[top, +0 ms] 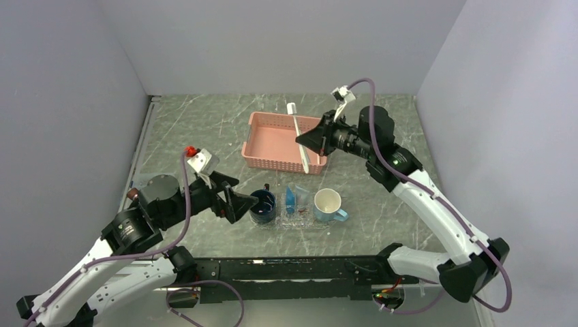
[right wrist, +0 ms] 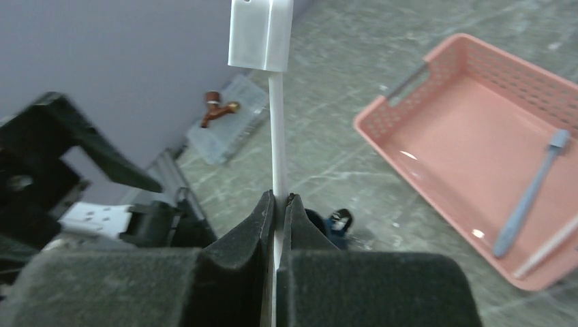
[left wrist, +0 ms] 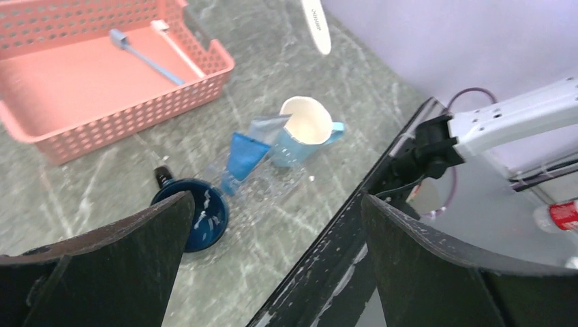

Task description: Prepare toiletry sets of a toothbrush and toothpaste on the tray

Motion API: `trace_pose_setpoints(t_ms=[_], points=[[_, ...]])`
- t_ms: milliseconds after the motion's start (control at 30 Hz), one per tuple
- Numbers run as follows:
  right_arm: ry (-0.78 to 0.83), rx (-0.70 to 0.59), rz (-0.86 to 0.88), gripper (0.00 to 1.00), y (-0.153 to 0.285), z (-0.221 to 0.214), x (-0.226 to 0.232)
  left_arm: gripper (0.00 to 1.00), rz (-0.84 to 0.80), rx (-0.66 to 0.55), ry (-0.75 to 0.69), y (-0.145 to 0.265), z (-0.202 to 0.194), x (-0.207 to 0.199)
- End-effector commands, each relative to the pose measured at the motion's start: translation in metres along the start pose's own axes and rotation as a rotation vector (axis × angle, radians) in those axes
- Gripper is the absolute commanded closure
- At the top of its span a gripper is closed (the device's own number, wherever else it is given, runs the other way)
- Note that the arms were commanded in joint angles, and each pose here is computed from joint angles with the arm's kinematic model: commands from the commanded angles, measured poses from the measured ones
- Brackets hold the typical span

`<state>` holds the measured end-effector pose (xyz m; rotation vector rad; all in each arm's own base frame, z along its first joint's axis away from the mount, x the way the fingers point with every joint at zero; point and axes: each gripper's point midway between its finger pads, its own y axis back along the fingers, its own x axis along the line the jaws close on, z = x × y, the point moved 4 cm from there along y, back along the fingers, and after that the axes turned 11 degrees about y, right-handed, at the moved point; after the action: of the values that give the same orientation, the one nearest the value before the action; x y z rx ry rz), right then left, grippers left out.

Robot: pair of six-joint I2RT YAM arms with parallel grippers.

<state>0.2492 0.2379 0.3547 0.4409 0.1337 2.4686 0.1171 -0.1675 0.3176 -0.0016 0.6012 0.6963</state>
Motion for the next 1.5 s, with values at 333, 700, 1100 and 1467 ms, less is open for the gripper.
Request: trace_pose_setpoints(t_ms=[333,700,1100,1467], points=[[-0.142,-0.316,0.526,1.00,0.047,0.038,0.090,0.01,-0.431,-0.071,0.132,-0.015,0.039,-0.077],[-0.199,-0.397,0.699,1.00,0.057,0.042,0.134,0.01,-0.557,-0.077,0.191,-0.023,0.047,-0.096],[-0.246,-0.438,0.697,1.00,0.049,0.043,0.150,0.30,-0.649,-0.082,0.191,-0.013,0.053,-0.110],[-0.242,-0.443,0.654,1.00,0.043,0.043,0.157,0.81,-0.665,-0.080,0.183,-0.008,0.053,-0.112]])
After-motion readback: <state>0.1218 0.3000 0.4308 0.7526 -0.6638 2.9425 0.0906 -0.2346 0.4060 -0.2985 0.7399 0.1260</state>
